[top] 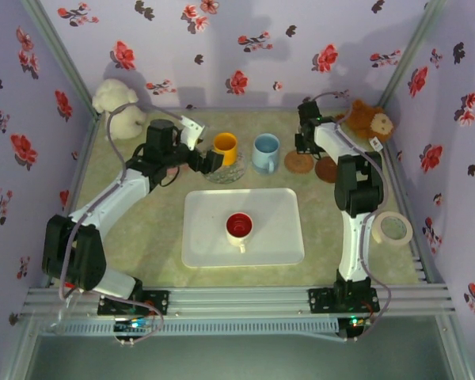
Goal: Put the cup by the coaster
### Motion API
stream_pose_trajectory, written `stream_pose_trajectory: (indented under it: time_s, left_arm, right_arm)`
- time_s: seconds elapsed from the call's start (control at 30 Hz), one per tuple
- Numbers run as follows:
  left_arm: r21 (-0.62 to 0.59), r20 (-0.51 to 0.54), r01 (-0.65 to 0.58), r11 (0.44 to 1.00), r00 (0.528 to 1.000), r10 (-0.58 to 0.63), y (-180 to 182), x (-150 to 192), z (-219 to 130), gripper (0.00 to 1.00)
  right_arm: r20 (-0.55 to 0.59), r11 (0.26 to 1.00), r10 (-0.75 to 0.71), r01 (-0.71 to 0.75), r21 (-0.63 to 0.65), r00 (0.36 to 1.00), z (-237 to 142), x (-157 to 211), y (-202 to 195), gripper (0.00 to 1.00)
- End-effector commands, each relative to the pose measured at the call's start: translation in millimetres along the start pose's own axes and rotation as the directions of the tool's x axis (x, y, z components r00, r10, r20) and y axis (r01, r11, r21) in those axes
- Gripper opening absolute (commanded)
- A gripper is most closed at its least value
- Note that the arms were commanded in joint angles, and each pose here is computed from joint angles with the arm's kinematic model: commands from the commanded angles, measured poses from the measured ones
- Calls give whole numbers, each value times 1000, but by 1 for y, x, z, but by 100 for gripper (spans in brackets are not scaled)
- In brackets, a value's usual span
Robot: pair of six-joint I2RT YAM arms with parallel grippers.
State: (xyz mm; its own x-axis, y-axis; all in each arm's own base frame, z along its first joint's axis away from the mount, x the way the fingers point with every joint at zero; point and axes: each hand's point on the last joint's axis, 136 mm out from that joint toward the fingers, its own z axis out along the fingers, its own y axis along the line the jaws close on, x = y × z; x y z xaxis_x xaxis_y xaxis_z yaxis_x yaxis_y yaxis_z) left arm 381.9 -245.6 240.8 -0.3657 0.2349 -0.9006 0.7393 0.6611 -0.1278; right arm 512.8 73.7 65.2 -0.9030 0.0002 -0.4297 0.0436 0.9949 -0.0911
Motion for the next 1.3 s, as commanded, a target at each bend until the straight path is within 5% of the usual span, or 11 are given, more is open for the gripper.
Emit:
stream_pose_trajectory:
  time_s: [0.0,0.37,0.7,0.9,1.27]
  left_arm:
    - [-7,13,-1,1000,1000,1,-4,-3,-6,99]
    - [-14,21,-6,1000,1000,6,-5,0,-11,100]
    - [-33,46,-36,999,998,38,-10,9,-24,99]
    - [-41,-30,-79,996,997,78,-13,33,-33,99]
    - [-73,-96,-133,988,987,126,-13,56,-45,100]
  right_arm:
    - [35,1000,-1,2,-7,999,-23,-5,3,0]
    - [122,1000,19,-18,-9,992,-60,-29,-2,0]
    - [85,998,20,-14,-62,996,-84,2,7,0]
    - [65,998,-26,30,-61,998,-93,18,19,0]
    - [-4,998,-56,56,-22,998,-73,48,25,0]
